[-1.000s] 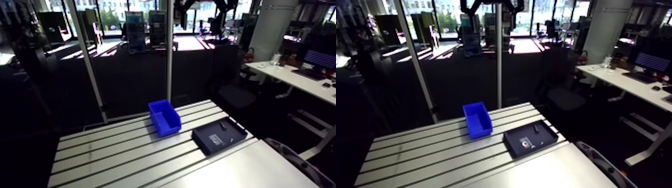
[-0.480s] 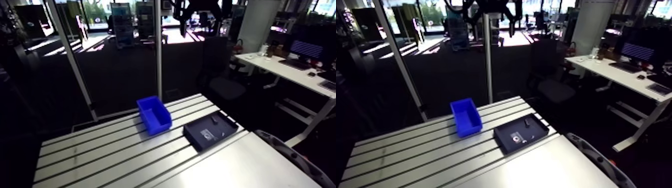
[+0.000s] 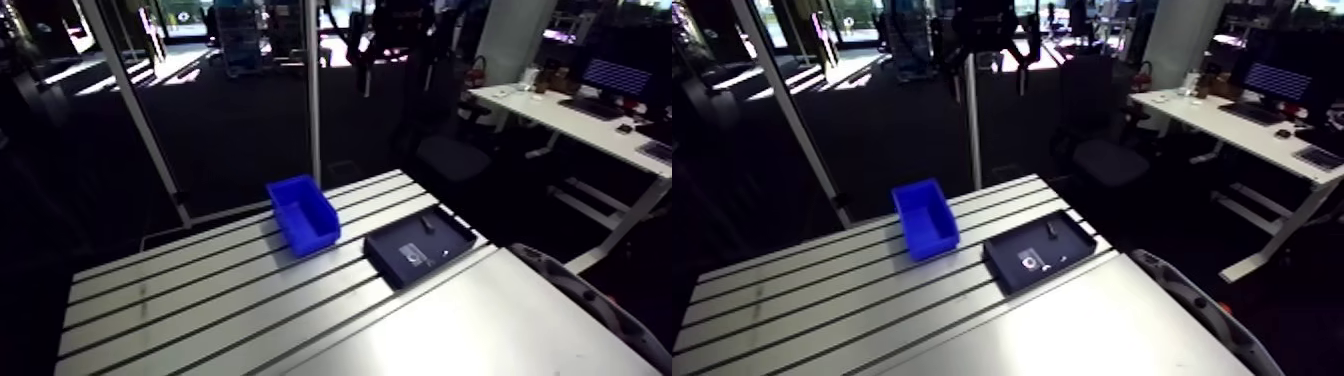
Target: Pick up the M10 bolt from the tray and put it into the blue bin.
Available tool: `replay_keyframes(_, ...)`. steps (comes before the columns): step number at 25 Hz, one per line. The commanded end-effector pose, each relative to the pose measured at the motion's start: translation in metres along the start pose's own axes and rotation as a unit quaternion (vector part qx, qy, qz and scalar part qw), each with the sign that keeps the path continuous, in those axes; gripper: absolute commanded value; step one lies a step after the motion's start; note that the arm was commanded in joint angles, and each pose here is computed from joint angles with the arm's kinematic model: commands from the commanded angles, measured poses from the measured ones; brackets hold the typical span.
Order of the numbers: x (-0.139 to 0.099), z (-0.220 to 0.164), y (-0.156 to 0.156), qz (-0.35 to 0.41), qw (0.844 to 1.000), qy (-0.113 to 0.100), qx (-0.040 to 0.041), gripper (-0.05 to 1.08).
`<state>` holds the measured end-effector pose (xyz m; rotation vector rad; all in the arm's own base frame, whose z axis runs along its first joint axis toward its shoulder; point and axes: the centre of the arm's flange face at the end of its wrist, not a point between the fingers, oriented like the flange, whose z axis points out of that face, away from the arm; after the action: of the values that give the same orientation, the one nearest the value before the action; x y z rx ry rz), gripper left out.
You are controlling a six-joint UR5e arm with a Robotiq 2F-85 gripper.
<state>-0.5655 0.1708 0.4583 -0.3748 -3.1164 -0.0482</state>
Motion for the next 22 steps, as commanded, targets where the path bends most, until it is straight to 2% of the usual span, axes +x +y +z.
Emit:
replay_keyframes(1,0.014,0.031,0.019,0.010,1.000,-0.003,0.0003,0.01)
replay_keyframes(8,0.024,0.057,0.042,0.025,1.000,-0.012,0.0013,0.01)
replay_keyframes(12,0.020,0.068,0.057,0.038,0.999,-0.022,0.0036,0.01)
replay_keyframes(17,0.015,0.088,0.071,0.051,0.999,-0.020,0.0033,0.01)
replay_keyframes(22,0.016,0.108,0.080,0.057,0.998,-0.028,0.0060,0.01)
